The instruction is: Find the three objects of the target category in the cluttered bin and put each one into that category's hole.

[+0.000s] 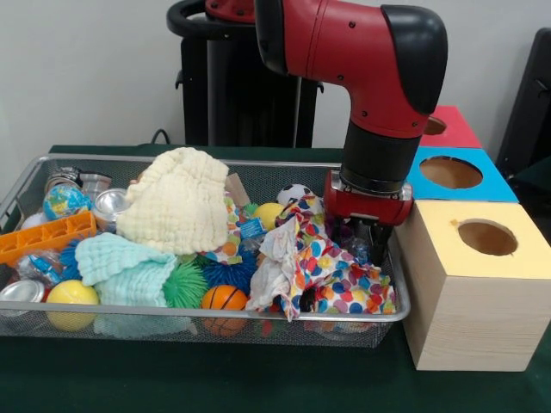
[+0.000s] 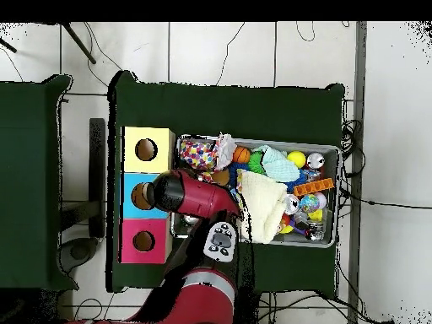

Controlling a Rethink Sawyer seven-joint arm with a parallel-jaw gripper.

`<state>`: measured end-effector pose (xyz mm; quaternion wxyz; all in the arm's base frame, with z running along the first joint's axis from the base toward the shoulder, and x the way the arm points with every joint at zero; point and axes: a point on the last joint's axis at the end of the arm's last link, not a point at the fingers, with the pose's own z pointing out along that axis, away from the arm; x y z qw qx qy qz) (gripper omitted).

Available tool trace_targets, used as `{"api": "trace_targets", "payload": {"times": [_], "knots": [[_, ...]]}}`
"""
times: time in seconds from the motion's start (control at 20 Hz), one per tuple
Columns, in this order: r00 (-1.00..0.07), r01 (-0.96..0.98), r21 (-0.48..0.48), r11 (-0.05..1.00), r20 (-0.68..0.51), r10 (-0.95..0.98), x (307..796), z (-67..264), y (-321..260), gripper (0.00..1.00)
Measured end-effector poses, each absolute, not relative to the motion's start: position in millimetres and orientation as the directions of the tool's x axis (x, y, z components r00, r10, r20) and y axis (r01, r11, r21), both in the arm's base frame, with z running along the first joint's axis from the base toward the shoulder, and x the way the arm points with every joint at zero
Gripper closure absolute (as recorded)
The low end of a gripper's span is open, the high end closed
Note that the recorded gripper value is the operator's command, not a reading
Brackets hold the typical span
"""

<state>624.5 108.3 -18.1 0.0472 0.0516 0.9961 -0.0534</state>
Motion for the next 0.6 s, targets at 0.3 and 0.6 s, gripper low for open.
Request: {"api": "trace_targets", "payload": {"times": [0.3, 0.6], "knots": [[-0.989, 0.111, -0.099, 0.989, -0.113, 0.099, 627.8, -24.1, 108.1, 1.0], [-0.988, 0.11, -0.099, 0.989, -0.121, 0.098, 630.7, -26.7, 108.2, 1.0]]}}
